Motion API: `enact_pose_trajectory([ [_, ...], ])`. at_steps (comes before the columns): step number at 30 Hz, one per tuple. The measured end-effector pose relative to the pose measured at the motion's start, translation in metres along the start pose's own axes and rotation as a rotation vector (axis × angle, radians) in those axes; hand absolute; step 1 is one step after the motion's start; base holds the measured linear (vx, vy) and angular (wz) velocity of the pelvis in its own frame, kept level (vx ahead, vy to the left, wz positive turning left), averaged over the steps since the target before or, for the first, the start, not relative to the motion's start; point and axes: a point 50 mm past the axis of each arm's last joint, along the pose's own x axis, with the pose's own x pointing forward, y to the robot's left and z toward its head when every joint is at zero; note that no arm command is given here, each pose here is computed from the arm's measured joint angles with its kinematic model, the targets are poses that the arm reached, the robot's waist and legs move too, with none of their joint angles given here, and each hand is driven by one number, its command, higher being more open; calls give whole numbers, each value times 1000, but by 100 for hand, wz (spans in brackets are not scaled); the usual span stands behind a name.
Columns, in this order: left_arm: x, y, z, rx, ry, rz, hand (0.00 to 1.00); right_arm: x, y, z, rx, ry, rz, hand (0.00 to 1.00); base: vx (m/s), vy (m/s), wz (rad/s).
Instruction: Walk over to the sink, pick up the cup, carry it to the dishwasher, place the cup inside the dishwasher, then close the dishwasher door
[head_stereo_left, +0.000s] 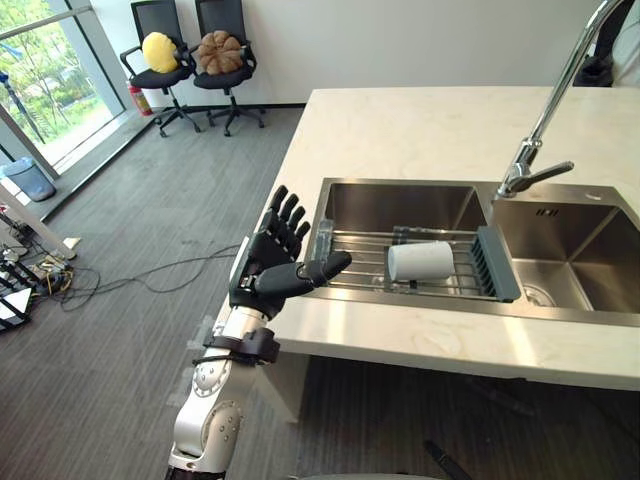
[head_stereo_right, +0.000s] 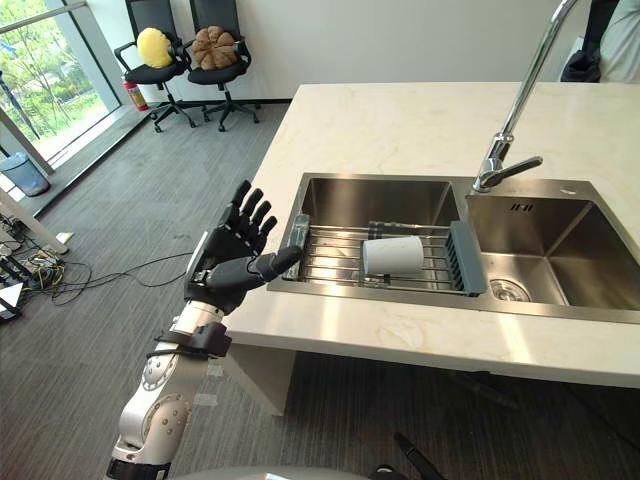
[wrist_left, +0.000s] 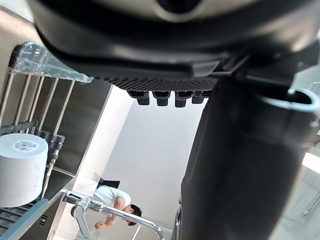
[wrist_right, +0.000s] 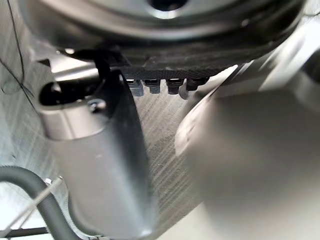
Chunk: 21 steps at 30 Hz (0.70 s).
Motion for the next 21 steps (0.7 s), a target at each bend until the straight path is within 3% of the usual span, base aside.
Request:
enact_pose_trajectory([
  [6,-1,6,5,37,0,1,100,-2,-5,-8,59,-8,-28,100,63,-84,10],
  [9,4,17,15,96,-8,3,100,-1,-2,-10,75,-8,-22,100,152,-360,20],
  [12,6,32,25,42,-48,54,100,1,2,-9,-38,17,-33,100,176,-556,9],
  [15,8,26,16,-40,-40,84,100,4,10,23,-153,-27,-25,100,148,-508,-1],
  [21,13,2,-2,-34,23,-4,100,6,20,36,-160,-68,-23,100,72,-358,14],
])
